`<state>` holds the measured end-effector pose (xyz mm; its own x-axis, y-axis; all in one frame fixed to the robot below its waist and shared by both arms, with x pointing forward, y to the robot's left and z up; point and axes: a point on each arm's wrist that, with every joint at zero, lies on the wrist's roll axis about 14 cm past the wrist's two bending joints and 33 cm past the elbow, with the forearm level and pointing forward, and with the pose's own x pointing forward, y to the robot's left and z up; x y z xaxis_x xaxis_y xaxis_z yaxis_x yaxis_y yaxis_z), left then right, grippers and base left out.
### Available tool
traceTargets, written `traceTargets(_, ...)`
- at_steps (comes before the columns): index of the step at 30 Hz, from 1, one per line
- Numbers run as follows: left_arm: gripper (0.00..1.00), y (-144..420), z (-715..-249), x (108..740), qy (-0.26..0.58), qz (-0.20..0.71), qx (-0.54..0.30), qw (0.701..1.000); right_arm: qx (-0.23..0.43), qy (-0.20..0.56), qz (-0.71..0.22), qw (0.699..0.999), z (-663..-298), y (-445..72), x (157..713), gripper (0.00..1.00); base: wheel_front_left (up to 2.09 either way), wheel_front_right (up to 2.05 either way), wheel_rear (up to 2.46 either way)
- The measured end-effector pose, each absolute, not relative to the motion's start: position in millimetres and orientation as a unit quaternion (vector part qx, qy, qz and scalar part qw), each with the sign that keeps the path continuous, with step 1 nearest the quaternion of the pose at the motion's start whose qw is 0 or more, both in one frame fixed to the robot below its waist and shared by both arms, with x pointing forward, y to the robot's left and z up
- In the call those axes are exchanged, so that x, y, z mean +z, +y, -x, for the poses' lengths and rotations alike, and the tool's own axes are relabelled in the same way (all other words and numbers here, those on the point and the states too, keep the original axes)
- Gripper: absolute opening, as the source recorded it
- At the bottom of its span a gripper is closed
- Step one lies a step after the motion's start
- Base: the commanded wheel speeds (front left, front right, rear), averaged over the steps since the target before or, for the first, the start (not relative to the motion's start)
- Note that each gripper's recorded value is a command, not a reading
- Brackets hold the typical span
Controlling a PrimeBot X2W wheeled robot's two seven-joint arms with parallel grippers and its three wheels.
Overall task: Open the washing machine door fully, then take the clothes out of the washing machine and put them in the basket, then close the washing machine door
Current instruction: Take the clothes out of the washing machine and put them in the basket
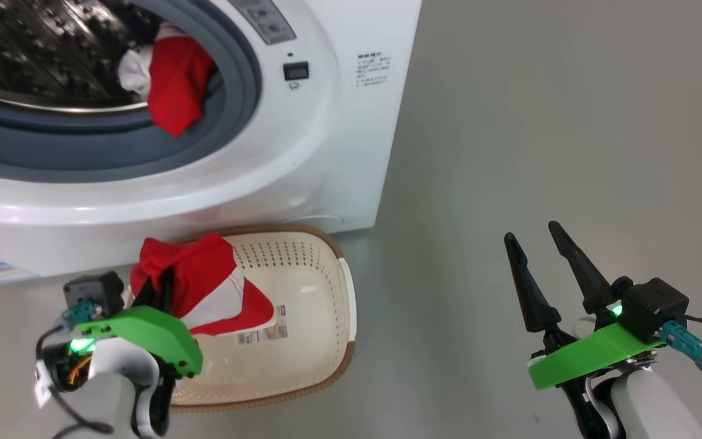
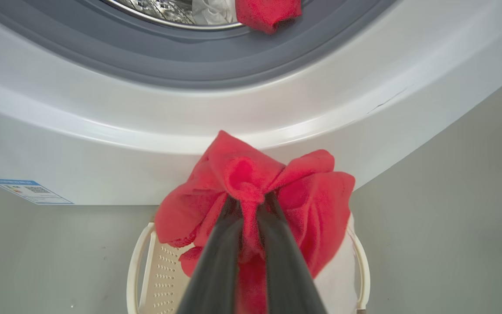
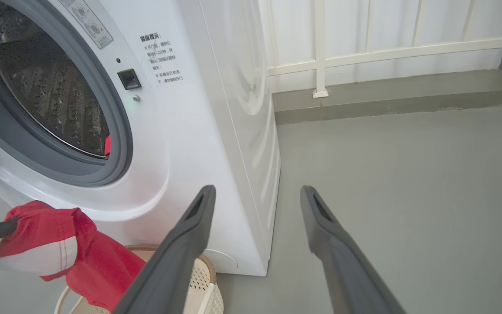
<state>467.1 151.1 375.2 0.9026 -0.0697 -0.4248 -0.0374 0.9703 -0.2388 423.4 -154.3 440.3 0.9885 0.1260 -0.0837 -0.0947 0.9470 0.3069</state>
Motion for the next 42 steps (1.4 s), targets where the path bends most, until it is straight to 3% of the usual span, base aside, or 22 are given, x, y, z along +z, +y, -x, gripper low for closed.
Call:
traceTargets(17, 0.00, 114.8, -448.3, 246.9, 0.463, 0.115, -0.052, 0.877, 0.040, 0.096, -0.148, 0.983, -441.4, -163.0, 398.0, 1.00, 0.00, 0.00, 0.00)
traceTargets(27, 0.00, 104.7, -430.9, 200.7, 0.533, 0.094, -0.071, 0.838, 0.028, 0.121, -0.144, 0.982, -446.0, -169.9, 374.5, 1.00, 0.00, 0.00, 0.00)
traceTargets(31, 0.02, 103.5, -427.0, 194.5, 0.535, 0.088, -0.075, 0.837, 0.024, 0.127, -0.143, 0.981, -445.0, -172.4, 370.1, 1.00, 0.00, 0.00, 0.00)
traceTargets(33, 0.46, 105.1, -430.7, 196.7, 0.521, 0.089, -0.073, 0.846, 0.023, 0.127, -0.144, 0.981, -445.8, -172.3, 369.5, 1.00, 0.00, 0.00, 0.00)
traceTargets(34, 0.99, 106.6, -433.8, 199.0, 0.511, 0.088, -0.071, 0.852, 0.023, 0.126, -0.144, 0.981, -446.5, -172.3, 369.4, 1.00, 0.00, 0.00, 0.00)
traceTargets(42, 1.00, 114.0, -468.9, 239.7, 0.397, 0.130, -0.039, 0.908, 0.020, 0.100, -0.156, 0.983, -454.3, -173.6, 387.5, 1.00, 0.00, 0.00, 0.00)
